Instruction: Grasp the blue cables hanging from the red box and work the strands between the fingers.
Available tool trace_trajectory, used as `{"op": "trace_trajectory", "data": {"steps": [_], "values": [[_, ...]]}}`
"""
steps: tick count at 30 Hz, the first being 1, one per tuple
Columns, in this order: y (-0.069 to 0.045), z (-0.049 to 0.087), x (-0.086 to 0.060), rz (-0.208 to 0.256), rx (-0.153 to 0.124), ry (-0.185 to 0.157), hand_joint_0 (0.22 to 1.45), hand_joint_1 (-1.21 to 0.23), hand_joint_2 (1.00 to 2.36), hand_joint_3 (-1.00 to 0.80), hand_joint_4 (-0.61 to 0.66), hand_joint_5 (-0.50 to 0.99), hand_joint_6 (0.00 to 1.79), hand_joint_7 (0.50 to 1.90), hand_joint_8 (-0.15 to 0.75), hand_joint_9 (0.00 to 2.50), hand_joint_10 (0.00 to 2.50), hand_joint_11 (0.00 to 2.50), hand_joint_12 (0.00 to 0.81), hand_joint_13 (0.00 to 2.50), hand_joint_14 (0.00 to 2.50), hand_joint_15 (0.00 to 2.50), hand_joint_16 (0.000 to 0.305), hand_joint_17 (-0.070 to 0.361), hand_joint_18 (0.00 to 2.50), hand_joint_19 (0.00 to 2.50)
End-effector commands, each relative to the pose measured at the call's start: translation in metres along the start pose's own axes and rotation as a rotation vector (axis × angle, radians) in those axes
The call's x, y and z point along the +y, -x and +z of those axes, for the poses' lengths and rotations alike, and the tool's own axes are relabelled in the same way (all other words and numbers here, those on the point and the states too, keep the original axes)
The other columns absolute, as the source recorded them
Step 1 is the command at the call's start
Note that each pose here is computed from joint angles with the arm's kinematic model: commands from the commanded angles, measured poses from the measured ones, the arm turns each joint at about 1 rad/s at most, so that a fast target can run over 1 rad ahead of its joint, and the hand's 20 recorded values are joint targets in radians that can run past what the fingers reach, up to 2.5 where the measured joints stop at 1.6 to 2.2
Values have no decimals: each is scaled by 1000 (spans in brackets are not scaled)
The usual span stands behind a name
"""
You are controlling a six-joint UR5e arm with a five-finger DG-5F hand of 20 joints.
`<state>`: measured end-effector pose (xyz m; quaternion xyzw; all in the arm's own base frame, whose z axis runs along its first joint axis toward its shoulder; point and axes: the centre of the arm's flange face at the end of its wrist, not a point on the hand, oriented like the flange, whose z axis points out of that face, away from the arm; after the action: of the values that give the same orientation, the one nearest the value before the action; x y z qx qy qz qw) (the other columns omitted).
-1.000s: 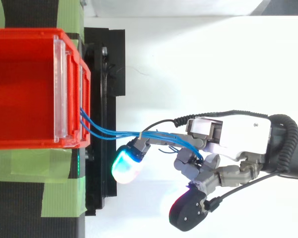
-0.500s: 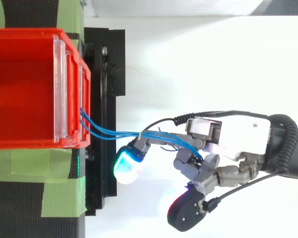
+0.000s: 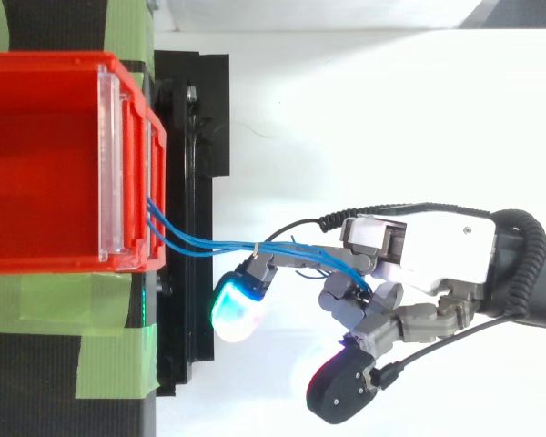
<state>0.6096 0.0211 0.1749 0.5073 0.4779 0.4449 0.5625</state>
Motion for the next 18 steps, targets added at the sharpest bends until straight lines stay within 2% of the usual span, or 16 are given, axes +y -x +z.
{"op": "trace_trajectory", "data": {"steps": [1,18], "values": [[0,0,0,0,0,0,775,-562,1000,-997,283,117,6,1152,564,1364,2500,2500,712,1751,2500,1903,212,159,1989,738],[1,0,0,0,-1,0,767,-561,1000,-987,288,83,7,1142,563,1352,2500,2500,708,1750,2500,1910,211,158,1988,717]]}}
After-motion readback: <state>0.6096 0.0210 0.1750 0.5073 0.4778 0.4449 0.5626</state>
